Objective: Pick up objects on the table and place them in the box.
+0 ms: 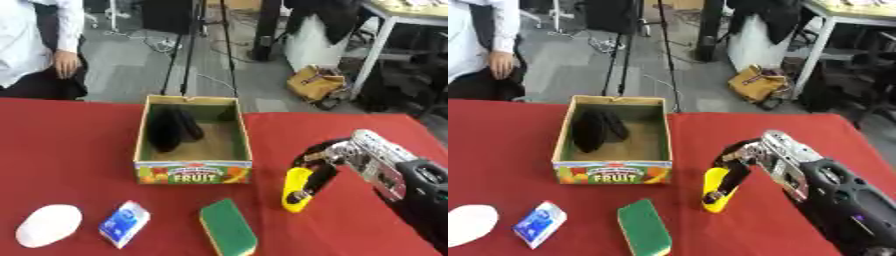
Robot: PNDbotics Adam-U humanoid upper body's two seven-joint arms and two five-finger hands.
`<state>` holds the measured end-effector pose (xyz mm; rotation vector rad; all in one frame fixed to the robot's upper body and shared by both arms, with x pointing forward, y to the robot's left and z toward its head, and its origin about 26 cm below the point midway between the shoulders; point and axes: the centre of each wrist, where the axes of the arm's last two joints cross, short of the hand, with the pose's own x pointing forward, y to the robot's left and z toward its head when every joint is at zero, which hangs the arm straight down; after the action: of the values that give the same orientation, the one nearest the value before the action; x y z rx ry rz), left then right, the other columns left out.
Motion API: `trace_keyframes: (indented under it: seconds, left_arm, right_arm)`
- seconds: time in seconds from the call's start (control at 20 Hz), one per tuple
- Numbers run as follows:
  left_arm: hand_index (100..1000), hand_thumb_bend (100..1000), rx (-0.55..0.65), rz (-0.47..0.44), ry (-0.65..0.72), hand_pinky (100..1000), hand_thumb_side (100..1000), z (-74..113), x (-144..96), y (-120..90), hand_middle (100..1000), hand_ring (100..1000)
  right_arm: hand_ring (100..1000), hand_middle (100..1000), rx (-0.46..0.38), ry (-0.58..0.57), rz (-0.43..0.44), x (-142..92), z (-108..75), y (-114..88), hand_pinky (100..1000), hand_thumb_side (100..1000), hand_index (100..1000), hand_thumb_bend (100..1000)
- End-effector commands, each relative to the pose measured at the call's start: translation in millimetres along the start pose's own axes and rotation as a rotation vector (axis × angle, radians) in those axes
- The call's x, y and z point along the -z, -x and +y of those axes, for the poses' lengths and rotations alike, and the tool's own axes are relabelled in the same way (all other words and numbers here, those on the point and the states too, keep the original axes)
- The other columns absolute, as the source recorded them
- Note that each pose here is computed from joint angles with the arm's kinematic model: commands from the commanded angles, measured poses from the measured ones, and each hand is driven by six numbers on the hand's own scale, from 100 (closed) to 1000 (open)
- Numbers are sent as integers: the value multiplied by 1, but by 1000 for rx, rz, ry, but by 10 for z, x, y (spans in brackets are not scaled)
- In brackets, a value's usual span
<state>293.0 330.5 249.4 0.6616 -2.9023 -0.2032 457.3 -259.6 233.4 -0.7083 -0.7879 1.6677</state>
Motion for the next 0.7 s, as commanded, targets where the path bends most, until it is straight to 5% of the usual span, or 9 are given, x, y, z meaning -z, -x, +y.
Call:
trace_keyframes:
  seconds: [0.05, 0.7]
  left_arm:
    - [862, 100, 15, -33, 7, 936, 1000, 51, 85, -32, 803, 950]
    - [861, 100, 13, -35, 7, 935, 1000, 49, 89, -32, 801, 948]
  right_arm:
    - [1000, 1000, -8, 25, 35, -109, -85, 96, 923, 658, 1000, 615]
    - [1000, 1000, -8, 17, 44, -85, -70, 104, 927, 667, 1000, 629]
